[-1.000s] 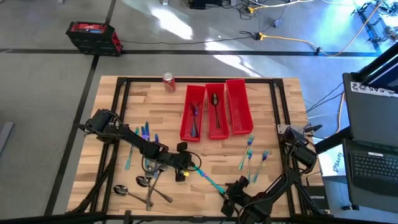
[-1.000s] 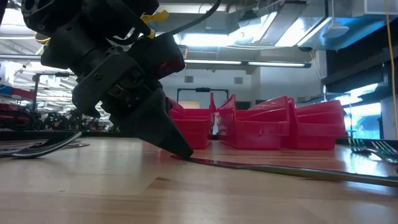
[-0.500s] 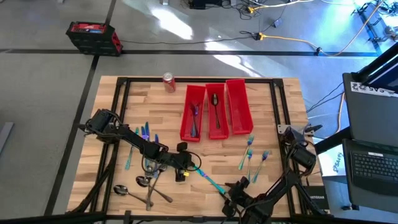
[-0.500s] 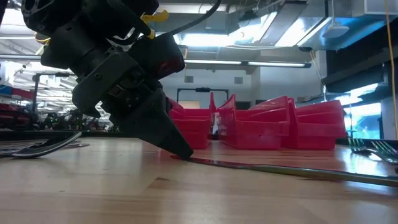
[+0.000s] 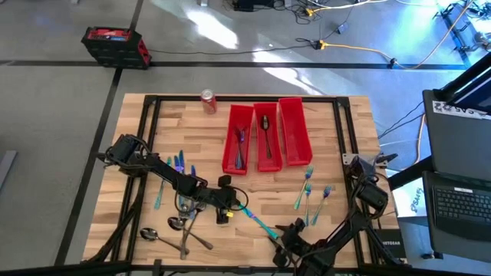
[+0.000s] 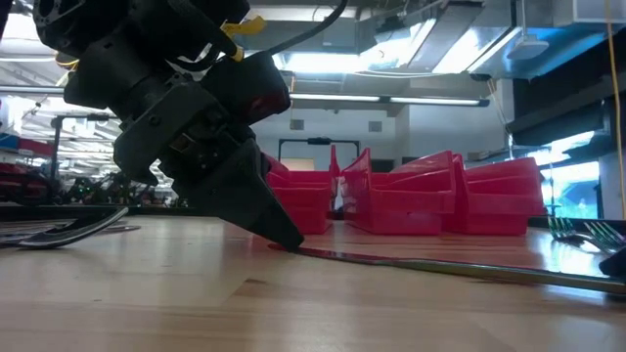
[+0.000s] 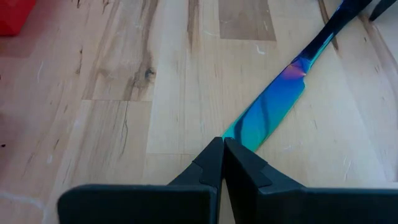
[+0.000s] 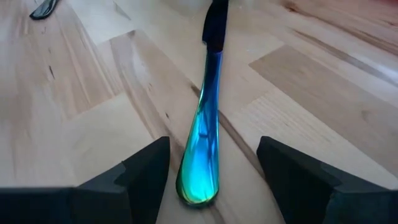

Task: Sort silverware
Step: Put the purple table knife into the right red bin

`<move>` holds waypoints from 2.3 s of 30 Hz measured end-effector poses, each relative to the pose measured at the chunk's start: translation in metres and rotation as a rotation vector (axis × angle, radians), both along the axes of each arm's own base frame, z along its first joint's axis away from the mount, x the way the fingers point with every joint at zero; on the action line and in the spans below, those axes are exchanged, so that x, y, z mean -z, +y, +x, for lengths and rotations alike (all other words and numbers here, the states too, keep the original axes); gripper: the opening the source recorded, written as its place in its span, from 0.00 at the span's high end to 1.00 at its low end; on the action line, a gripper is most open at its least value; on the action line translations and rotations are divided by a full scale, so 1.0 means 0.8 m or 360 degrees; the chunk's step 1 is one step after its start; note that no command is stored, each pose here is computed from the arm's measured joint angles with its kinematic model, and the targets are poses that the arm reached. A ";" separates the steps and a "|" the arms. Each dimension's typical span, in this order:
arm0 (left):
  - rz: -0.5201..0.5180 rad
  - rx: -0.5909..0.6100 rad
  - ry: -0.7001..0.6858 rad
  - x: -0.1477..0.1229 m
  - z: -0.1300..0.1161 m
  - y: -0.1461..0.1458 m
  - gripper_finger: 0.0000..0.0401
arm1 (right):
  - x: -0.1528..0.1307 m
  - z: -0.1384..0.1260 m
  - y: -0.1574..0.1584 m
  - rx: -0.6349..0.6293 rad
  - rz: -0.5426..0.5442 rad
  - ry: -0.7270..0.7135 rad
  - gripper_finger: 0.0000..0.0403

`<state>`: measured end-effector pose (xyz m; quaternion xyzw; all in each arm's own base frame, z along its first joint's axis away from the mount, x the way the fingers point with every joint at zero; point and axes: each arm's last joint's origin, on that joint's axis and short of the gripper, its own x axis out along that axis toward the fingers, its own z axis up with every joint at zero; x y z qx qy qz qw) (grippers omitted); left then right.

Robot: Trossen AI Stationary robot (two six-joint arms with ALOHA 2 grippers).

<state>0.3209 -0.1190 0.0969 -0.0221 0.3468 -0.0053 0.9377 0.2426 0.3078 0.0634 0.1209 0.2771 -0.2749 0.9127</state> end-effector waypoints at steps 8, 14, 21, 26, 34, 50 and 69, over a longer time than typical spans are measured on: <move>0.0000 -0.0006 -0.0010 -0.001 0.000 0.000 1.00 | 0.019 0.001 0.000 0.0000 -0.0082 -0.0082 0.42; 0.0000 -0.0005 -0.0029 -0.001 0.001 0.000 1.00 | 0.020 0.002 -0.001 -0.0001 -0.0120 -0.0103 0.42; 0.0006 0.0000 -0.0031 -0.002 0.001 0.000 1.00 | 0.030 0.002 -0.001 -0.0012 -0.0171 -0.0117 0.42; 0.0003 -0.0013 -0.0031 -0.002 0.003 0.004 1.00 | 0.031 0.003 -0.001 -0.0012 -0.0177 -0.0125 0.42; 0.0004 -0.0014 -0.0034 -0.002 0.003 0.004 1.00 | 0.031 0.003 -0.002 -0.0011 -0.0181 -0.0123 0.49; 0.0003 -0.0019 -0.0034 -0.002 0.003 0.005 1.00 | 0.032 0.002 -0.004 -0.0003 -0.0203 -0.0095 0.59; -0.0004 -0.0030 -0.0037 -0.002 0.003 0.004 1.00 | 0.032 0.001 -0.006 0.0016 -0.0199 -0.0094 0.79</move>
